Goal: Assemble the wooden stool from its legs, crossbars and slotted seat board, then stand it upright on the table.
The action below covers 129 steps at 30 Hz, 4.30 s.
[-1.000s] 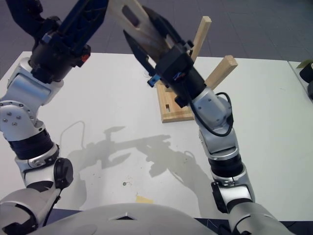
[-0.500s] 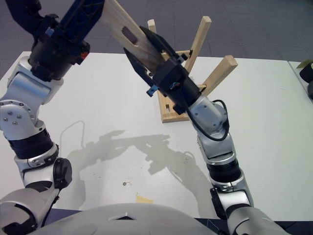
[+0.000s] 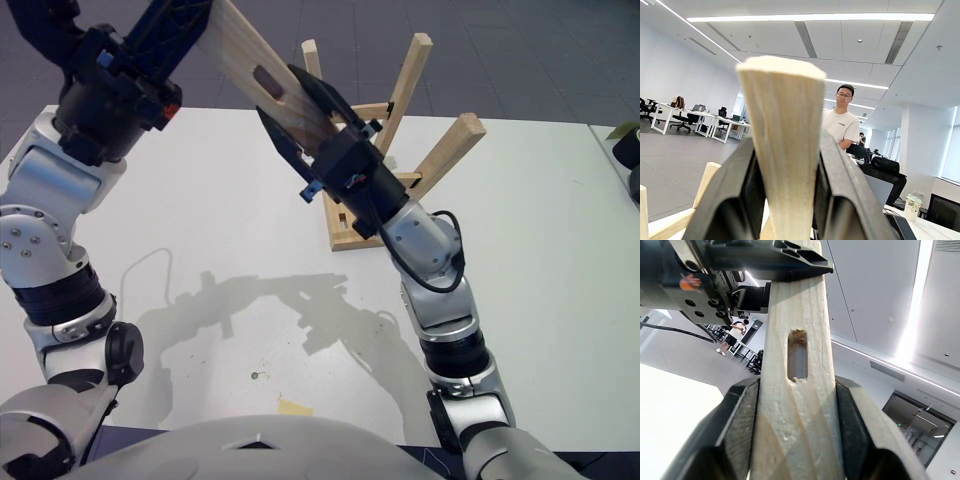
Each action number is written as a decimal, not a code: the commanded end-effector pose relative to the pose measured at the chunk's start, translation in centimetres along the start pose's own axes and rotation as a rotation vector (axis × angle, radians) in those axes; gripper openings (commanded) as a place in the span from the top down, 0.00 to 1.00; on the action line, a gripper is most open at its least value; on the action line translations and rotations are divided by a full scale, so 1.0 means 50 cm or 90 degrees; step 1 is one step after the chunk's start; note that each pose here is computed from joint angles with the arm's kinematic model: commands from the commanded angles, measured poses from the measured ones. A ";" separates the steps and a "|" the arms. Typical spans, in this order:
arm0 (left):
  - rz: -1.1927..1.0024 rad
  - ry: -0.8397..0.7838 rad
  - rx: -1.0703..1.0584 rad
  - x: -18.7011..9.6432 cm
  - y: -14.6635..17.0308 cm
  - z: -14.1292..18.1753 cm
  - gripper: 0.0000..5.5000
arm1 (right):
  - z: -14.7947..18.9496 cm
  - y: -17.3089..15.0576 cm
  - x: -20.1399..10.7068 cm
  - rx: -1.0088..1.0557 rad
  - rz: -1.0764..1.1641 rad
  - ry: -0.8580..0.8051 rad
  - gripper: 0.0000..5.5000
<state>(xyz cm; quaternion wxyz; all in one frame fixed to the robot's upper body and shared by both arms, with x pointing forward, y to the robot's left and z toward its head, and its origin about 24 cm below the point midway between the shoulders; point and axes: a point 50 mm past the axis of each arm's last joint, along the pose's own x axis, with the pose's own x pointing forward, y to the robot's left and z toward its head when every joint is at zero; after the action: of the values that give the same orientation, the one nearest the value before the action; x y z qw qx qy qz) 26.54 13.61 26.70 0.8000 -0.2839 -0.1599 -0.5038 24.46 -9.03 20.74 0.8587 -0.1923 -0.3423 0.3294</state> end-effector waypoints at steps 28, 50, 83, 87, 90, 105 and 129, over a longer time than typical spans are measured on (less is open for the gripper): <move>0.283 -0.205 0.197 0.004 0.091 0.159 0.81 | -0.020 -0.099 -0.024 0.169 -0.250 0.026 0.02; 0.323 0.073 0.503 -0.032 0.132 0.018 0.81 | -0.169 -0.213 -0.150 0.129 -0.349 0.289 0.02; 0.330 0.119 0.451 -0.045 0.163 -0.039 0.81 | -0.101 -0.138 -0.130 0.427 0.175 0.190 0.18; 0.327 0.130 0.437 -0.045 0.163 -0.059 0.81 | -0.098 -0.128 -0.136 0.438 0.183 0.190 0.30; 0.318 0.137 0.430 -0.043 0.160 -0.067 0.81 | -0.098 -0.121 -0.144 0.461 0.186 0.195 0.39; 0.317 0.129 0.327 -0.039 0.152 -0.095 0.81 | -0.112 -0.037 -0.152 0.461 0.126 0.210 0.60; 0.409 0.109 0.122 -0.078 0.175 -0.157 0.81 | -0.121 0.000 -0.160 0.496 0.108 0.222 0.60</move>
<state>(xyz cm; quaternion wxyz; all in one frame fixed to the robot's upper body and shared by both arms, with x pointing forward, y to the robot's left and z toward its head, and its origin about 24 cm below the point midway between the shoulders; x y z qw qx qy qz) 32.42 14.62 16.25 0.9520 -0.1914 -0.0482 -0.2341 24.76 -15.86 15.25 0.8858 0.0402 -0.0884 0.4539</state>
